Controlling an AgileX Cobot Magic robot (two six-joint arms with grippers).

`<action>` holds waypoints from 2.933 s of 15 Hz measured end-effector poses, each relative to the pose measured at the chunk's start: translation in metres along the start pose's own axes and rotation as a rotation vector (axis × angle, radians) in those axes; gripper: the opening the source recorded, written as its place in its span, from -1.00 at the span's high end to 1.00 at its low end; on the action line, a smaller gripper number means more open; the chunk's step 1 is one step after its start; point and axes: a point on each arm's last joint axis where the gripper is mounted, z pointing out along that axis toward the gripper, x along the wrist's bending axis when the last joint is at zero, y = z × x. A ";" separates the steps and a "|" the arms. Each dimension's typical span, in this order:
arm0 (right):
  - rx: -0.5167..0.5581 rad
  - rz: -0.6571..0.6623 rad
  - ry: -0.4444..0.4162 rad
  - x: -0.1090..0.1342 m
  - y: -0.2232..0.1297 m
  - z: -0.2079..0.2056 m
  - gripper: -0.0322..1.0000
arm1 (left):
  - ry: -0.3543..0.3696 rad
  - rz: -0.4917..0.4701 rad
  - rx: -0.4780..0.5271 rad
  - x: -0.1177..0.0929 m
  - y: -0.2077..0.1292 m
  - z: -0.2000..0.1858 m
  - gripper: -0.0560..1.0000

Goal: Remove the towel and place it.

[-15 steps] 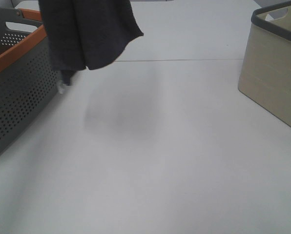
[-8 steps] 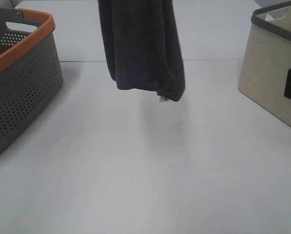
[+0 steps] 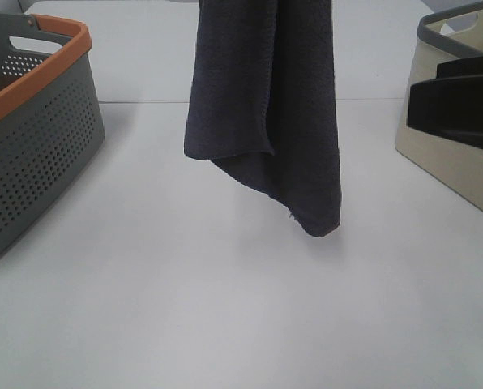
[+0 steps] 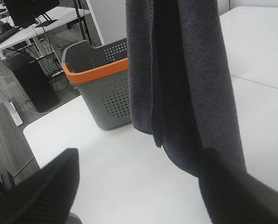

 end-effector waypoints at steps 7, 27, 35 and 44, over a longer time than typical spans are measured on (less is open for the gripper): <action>0.156 -0.018 0.023 -0.005 -0.020 0.058 -0.29 | -0.004 -0.002 0.001 -0.002 -0.002 0.005 0.89; 0.143 -0.058 0.029 -0.043 -0.013 0.130 0.22 | -0.004 -0.009 0.001 -0.002 -0.002 0.006 0.89; 0.215 -0.021 0.016 -0.031 -0.007 0.113 0.94 | -0.017 0.004 0.055 -0.004 -0.010 0.008 0.89; 0.640 -0.094 -0.262 -0.027 0.059 0.072 0.94 | -0.038 -0.217 0.338 -0.013 -0.060 0.032 0.89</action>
